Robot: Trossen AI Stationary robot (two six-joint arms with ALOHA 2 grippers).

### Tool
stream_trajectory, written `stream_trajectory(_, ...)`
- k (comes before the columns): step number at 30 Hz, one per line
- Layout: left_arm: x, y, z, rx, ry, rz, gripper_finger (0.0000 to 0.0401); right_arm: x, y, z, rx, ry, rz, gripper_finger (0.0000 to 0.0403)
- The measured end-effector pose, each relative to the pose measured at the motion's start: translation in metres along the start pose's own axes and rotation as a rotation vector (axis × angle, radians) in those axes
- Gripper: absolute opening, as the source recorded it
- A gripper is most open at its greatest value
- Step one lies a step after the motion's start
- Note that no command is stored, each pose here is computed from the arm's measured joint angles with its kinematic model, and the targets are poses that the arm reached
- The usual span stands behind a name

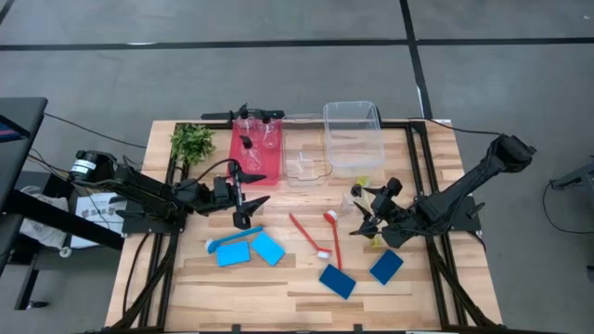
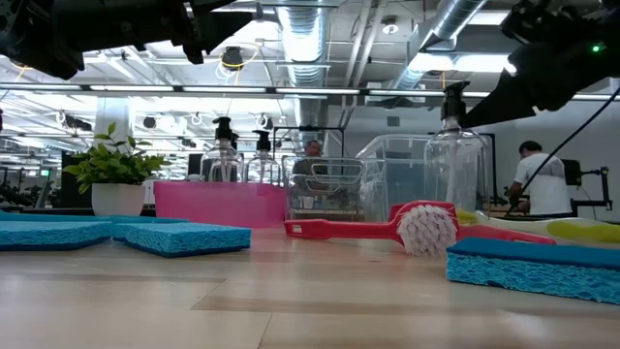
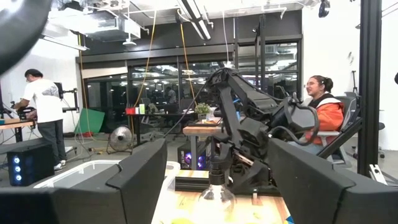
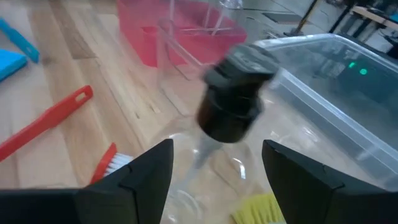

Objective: Pick & Place Kitchen Sink Supplies
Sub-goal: Put the transparent soap dispenser into the red bin

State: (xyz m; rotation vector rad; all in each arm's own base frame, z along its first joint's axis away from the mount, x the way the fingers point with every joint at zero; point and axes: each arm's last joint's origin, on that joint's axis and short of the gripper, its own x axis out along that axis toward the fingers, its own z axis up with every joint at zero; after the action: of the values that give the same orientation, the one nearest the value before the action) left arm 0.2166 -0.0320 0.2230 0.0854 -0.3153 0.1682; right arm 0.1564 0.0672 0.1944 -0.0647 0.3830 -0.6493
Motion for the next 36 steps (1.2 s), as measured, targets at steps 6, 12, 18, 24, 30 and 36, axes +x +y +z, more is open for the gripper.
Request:
stream_trajectory(6,0.0000,0.0000,0.0000,0.000,0.000,0.000,0.0280,0.0017,0.0025,0.0056,-0.001,-0.020,0.019,0.0240)
stream_trajectory(12,0.0000,0.0000,0.0000,0.000,0.000,0.000,0.0280,0.0017,0.0029,0.0062,0.000,-0.024,0.021,0.0240)
stream_trajectory(18,0.0000,0.0000,-0.0001,0.000,0.000,0.000,0.0281,0.0017,0.0033,0.0070,-0.001,-0.028,0.023,0.0240)
stream_trajectory(24,0.0000,0.0000,0.0000,0.000,0.000,0.000,0.0280,0.0016,0.0041,0.0087,0.013,-0.038,0.028,0.0240)
stream_trajectory(30,0.0000,0.0000,0.0000,0.000,0.000,0.000,0.0281,0.0030,0.0037,0.0101,0.010,-0.042,0.022,0.0240)
stream_trajectory(36,0.0000,-0.0001,0.0000,0.000,0.000,0.000,0.0280,0.0094,0.0011,0.0110,0.025,-0.011,0.030,0.0240)
